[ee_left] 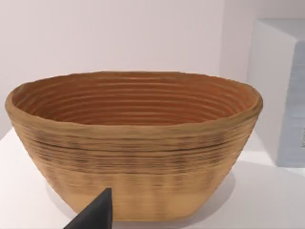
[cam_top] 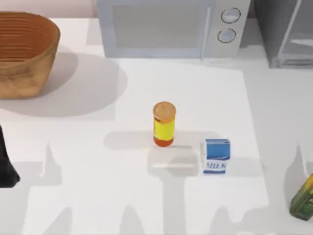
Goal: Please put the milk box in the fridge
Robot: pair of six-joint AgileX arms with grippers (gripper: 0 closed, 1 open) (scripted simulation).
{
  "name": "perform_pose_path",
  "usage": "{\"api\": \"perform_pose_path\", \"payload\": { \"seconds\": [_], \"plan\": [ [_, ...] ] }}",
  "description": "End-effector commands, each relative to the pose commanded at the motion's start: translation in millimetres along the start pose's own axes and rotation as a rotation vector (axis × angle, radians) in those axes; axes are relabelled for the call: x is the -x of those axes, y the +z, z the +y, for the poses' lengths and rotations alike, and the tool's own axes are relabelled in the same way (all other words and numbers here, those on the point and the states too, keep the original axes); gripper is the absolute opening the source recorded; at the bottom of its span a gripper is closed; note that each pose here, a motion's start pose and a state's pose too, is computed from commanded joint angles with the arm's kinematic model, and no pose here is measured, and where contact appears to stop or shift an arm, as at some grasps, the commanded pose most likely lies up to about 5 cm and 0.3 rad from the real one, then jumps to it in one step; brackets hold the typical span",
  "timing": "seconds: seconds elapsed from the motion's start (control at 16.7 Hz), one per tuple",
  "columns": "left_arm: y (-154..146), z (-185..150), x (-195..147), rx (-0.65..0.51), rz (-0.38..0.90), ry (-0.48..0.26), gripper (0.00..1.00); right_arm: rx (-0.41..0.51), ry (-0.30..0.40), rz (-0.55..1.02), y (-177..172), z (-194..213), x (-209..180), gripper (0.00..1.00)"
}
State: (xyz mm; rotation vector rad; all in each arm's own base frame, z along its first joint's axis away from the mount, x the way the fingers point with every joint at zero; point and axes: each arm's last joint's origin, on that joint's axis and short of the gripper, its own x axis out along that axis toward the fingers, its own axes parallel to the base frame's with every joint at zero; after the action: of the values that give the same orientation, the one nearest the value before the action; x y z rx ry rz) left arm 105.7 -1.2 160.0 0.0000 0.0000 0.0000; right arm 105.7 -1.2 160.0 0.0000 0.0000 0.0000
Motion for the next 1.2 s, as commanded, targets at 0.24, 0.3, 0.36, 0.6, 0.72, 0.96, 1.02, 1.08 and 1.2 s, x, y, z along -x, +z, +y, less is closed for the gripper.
{"api": "perform_pose_path", "payload": {
  "seconds": [0.24,0.3,0.36,0.6,0.72,0.96,1.02,1.08,1.2],
  "plan": [
    [0.0,0.0,0.0,0.0,0.0,0.0,1.0,-0.008,0.009,-0.01,4.0,2.3,-1.2,1.0],
    [0.0,0.0,0.0,0.0,0.0,0.0,1.0,-0.016,0.018,-0.017,7.7,4.6,-2.6,1.0],
    [0.0,0.0,0.0,0.0,0.0,0.0,1.0,-0.026,0.028,-0.024,12.0,7.5,-4.6,1.0],
    [0.0,0.0,0.0,0.0,0.0,0.0,1.0,-0.077,0.069,-0.036,30.5,27.6,-20.4,1.0],
    [0.0,0.0,0.0,0.0,0.0,0.0,1.0,-0.103,0.082,-0.027,36.6,43.9,-32.9,1.0],
    [0.0,0.0,0.0,0.0,0.0,0.0,1.0,-0.132,0.09,0.017,31.3,92.2,-60.4,1.0],
    [0.0,0.0,0.0,0.0,0.0,0.0,1.0,-0.132,0.088,0.031,25.2,107.0,-65.9,1.0],
    [0.0,0.0,0.0,0.0,0.0,0.0,1.0,-0.129,0.085,0.046,16.9,122.2,-70.3,1.0],
    [0.0,0.0,0.0,0.0,0.0,0.0,1.0,-0.113,0.075,0.072,-5.2,152.4,-74.7,1.0]
  ]
}}
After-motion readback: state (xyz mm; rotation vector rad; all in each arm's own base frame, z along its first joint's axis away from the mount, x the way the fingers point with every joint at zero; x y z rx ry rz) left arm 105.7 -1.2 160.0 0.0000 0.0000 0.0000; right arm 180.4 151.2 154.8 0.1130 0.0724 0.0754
